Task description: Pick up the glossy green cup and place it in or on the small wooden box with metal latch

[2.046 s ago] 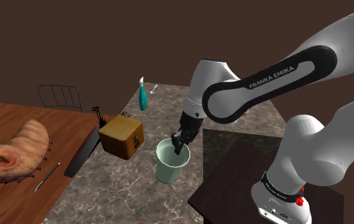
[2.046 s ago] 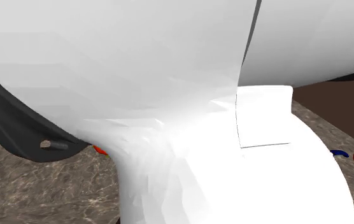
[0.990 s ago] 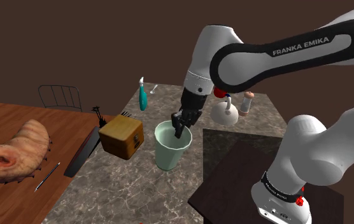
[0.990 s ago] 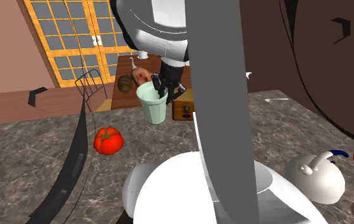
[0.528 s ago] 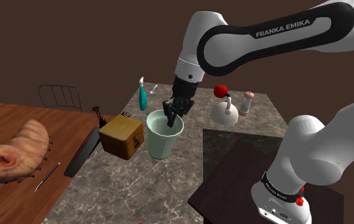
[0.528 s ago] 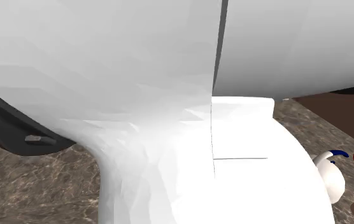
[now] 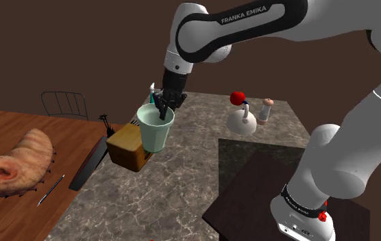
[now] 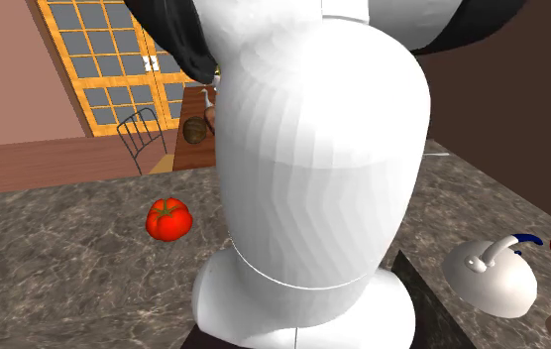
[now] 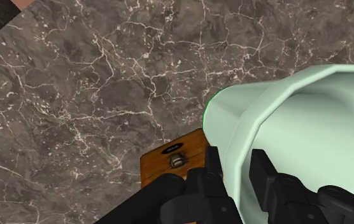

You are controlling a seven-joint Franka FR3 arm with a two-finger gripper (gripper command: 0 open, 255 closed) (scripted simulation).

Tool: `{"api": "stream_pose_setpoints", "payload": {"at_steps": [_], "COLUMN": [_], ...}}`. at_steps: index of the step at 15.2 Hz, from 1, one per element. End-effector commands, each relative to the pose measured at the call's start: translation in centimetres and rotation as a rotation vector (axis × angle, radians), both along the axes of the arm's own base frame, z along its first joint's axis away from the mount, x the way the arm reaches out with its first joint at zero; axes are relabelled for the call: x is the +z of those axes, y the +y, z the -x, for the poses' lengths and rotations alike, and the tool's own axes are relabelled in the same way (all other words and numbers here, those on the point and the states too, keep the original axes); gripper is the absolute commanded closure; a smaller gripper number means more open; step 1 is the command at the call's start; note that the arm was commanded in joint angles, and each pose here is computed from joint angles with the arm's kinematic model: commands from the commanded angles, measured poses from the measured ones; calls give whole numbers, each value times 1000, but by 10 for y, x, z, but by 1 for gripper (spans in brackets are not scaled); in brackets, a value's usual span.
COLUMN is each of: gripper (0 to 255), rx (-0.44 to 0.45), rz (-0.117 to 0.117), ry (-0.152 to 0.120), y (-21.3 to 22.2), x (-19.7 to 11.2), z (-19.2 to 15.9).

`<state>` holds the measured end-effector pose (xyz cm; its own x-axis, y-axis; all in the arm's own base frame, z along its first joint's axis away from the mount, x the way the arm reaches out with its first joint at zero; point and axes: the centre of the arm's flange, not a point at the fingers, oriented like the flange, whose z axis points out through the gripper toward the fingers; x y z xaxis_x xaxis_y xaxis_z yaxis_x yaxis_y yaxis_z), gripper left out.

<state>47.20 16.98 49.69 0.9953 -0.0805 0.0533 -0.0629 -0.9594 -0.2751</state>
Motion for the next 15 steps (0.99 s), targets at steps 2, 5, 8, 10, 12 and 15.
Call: {"api": "stream_pose_setpoints", "payload": {"at_steps": [2, 5, 8, 10, 12, 15], "gripper": [255, 255, 255, 255, 255, 255], "rx": [0, 0, 0, 0, 0, 0], "rz": [0, 0, 0, 0, 0, 0], "ry": [-1, -1, -1, -1, -1, -1], "y": [-4, -5, -7, -7, -8, -10], "x": [6, 11, 16, 19, 23, 28], "z": [-38, -78, -117, -143, -169, -209]}}
